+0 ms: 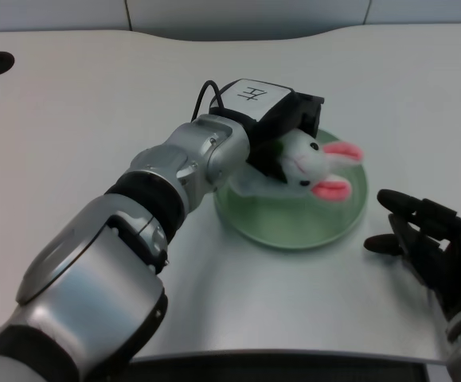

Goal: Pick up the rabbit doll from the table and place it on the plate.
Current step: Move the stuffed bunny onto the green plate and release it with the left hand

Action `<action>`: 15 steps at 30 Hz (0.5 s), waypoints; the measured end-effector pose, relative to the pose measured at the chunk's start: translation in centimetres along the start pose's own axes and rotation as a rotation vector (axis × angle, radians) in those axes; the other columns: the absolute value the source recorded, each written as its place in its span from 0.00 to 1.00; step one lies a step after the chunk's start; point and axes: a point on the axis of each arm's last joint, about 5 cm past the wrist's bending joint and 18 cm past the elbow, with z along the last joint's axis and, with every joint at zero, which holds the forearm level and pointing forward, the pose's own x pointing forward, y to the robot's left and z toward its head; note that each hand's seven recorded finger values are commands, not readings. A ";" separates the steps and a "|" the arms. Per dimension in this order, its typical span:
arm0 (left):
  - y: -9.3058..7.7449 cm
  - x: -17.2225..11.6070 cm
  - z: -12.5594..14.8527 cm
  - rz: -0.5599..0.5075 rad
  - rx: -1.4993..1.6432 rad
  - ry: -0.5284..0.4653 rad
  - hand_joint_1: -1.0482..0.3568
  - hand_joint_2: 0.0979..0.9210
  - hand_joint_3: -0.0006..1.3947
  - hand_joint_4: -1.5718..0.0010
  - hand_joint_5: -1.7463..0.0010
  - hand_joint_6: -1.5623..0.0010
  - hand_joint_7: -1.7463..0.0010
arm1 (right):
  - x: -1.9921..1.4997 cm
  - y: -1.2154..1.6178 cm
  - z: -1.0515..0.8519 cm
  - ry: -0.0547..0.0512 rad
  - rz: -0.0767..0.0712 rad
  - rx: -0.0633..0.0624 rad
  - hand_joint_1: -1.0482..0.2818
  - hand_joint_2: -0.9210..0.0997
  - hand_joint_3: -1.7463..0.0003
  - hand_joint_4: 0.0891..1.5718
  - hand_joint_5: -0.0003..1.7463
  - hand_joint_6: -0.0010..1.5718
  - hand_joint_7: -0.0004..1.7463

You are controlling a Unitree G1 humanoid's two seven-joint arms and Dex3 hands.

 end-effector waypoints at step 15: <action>0.0 0.2 0.1 -0.140 0.058 0.063 0.11 0.98 0.00 0.98 0.99 0.96 1.00 | 0.00 0.00 0.00 0.000 -0.001 0.000 0.49 0.00 0.90 0.52 0.49 0.65 0.00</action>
